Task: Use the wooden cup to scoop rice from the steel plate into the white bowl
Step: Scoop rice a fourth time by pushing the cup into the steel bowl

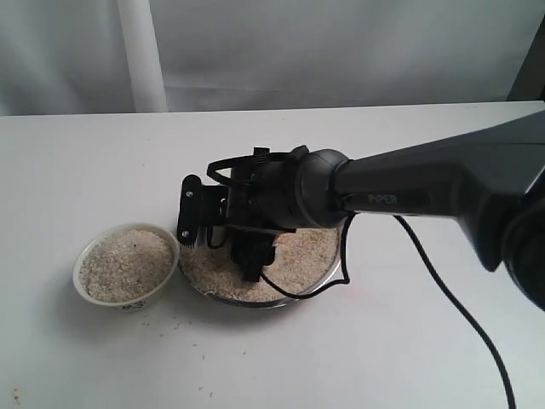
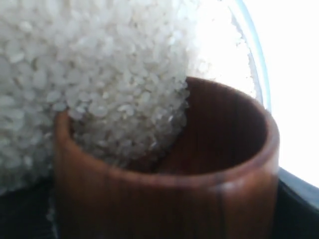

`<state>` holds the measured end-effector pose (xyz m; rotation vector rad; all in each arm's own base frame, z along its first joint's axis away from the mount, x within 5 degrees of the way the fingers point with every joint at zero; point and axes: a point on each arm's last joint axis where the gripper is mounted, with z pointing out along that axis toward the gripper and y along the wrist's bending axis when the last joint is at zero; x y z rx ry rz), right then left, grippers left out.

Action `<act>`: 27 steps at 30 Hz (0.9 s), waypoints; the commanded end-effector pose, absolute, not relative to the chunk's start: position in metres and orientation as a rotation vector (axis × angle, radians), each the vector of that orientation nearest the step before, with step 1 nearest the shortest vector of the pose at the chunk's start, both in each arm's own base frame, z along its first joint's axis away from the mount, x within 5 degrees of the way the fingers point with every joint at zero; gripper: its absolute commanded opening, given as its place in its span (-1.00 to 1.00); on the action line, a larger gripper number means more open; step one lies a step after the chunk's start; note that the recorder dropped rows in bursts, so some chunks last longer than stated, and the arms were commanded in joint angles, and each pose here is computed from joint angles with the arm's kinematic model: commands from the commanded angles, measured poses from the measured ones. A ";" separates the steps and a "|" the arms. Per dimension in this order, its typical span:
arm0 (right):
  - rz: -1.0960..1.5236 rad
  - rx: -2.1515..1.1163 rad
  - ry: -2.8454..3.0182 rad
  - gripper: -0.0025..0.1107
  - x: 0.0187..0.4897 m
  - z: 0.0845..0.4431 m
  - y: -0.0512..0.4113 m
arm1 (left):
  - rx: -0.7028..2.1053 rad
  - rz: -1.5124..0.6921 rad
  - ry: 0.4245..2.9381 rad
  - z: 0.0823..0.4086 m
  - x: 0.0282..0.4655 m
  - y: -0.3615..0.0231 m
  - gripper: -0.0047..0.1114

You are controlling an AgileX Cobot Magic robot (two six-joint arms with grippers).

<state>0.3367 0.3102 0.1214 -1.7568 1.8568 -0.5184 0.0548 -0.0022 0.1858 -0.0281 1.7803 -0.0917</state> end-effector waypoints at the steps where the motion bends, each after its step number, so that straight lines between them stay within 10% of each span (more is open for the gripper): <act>1: -0.350 -1.675 1.858 -0.96 0.331 0.132 0.307 | -0.031 -0.103 1.770 0.187 0.055 -0.003 -0.92; 27: 0.167 -1.274 1.740 -0.96 0.335 0.143 0.246 | -0.030 -0.102 1.770 0.187 0.055 -0.003 -0.92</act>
